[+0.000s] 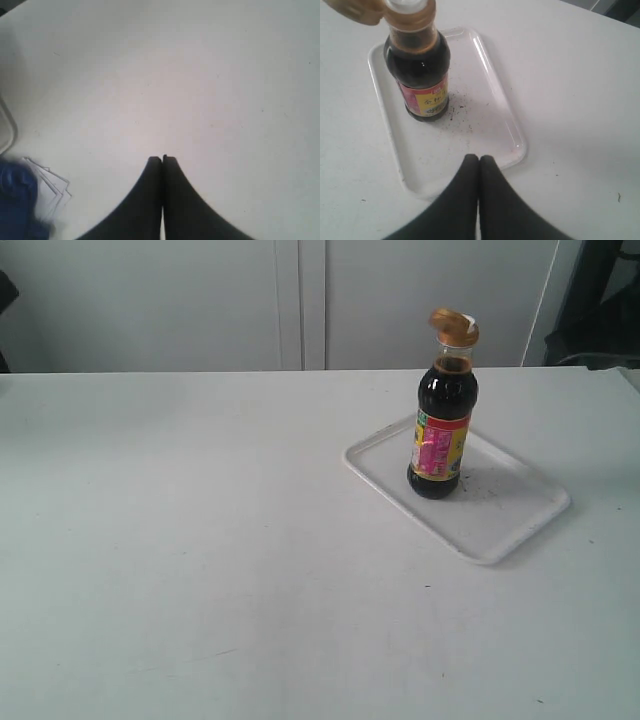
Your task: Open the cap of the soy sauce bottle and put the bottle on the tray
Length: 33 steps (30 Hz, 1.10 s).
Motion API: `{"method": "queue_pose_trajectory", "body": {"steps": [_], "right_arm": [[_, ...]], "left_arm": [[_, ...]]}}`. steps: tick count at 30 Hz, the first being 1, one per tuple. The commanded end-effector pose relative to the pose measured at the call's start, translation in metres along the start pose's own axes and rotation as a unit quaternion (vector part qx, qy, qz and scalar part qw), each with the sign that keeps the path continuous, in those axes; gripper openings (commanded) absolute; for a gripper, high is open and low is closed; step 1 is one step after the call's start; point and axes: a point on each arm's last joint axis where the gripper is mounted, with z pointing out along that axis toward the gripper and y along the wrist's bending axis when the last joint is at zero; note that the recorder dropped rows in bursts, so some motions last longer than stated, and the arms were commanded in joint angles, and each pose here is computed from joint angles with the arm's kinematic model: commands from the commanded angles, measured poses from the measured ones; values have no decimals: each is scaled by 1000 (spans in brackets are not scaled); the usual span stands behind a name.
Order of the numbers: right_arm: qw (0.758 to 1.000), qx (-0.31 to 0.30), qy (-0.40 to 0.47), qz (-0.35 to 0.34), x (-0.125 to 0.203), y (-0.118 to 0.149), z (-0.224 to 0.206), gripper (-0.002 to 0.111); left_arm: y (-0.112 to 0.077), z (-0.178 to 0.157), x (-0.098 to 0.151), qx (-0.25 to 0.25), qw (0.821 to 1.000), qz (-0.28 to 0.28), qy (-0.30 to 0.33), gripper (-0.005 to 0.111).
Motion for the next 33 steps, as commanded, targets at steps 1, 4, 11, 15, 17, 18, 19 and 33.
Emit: {"method": "queue_pose_trajectory", "body": {"steps": [1,4,11,15,17,18,19,33], "right_arm": [[1000,2,-14,-7,1,1,-17,0],[999,7,-37,-6,4,2,-26,0],[995,10,-95,4,21,8,-46,0],[990,18,-137,0,38,12,-58,0],[986,24,-162,-7,47,14,-64,0],[986,26,-167,-6,50,14,-66,0],[985,26,-168,-6,54,15,-66,0],[957,43,-286,17,132,32,-88,0]], "left_arm": [[-6,-8,21,12,1000,0,-5,0],[-10,-10,35,8,1000,0,-29,0],[-22,-7,74,-4,995,-14,-95,0],[-29,-5,97,-11,988,-35,-147,0],[-33,-3,109,-15,982,-44,-182,0],[-35,-2,114,-16,979,-50,-195,0],[-36,-2,118,-17,978,-51,-202,0],[-66,12,205,-15,933,-90,-347,0]]}}
